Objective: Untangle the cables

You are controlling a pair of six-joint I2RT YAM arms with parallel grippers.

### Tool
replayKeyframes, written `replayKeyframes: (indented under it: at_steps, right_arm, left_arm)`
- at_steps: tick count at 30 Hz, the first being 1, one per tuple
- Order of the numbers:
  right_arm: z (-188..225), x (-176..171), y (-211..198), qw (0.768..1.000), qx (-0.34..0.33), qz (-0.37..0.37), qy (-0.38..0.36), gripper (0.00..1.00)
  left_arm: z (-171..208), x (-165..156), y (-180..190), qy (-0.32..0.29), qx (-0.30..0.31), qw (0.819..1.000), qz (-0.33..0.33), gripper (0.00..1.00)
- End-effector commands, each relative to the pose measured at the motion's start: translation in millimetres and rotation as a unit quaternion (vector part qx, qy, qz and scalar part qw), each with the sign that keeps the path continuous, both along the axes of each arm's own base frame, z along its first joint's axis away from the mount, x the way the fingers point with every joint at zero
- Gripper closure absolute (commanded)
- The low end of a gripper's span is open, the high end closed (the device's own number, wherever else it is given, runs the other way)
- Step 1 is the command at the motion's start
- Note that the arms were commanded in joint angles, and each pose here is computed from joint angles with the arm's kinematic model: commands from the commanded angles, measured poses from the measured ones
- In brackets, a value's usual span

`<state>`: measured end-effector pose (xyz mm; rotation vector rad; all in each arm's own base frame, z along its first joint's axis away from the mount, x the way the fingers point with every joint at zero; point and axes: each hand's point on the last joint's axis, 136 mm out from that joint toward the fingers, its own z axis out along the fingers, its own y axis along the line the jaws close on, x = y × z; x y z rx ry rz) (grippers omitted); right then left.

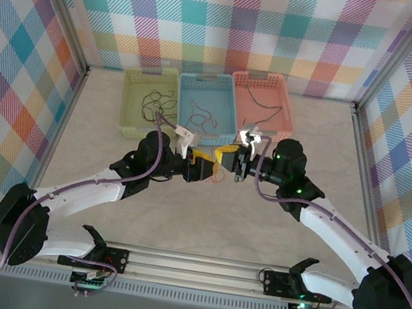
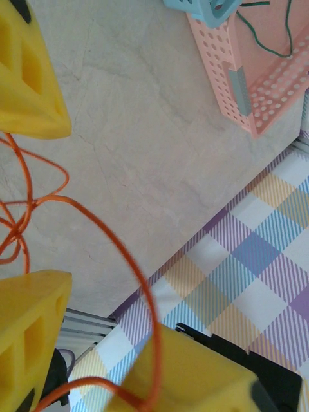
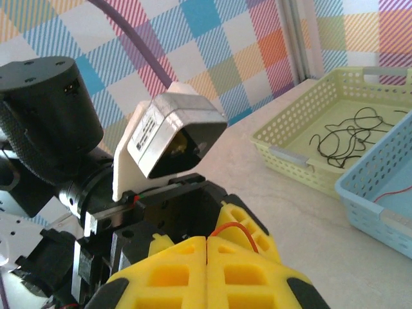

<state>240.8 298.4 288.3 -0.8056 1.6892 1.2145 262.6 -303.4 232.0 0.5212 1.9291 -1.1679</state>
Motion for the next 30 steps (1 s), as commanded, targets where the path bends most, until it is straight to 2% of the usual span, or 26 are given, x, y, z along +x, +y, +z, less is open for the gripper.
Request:
replayKeyframes:
  at_steps: [1,6,21,30]
  right_arm:
    - [6,-13,8,0.998,0.009,0.056,0.008,1.0]
    - [6,-20,12,0.996,0.018,0.086,0.02,1.0]
    - [47,-45,14,0.985,0.064,0.158,0.032,1.0]
    - [85,-61,0,0.986,0.076,0.147,-0.018,1.0]
  left_arm:
    - [4,-3,3,-0.014,0.0,1.0,0.006,0.42]
    - [0,0,5,-0.009,0.007,1.0,0.018,0.41]
    - [-23,20,13,0.02,0.061,0.995,0.07,0.46]
    - [-38,30,20,0.039,0.098,0.989,0.102,0.5]
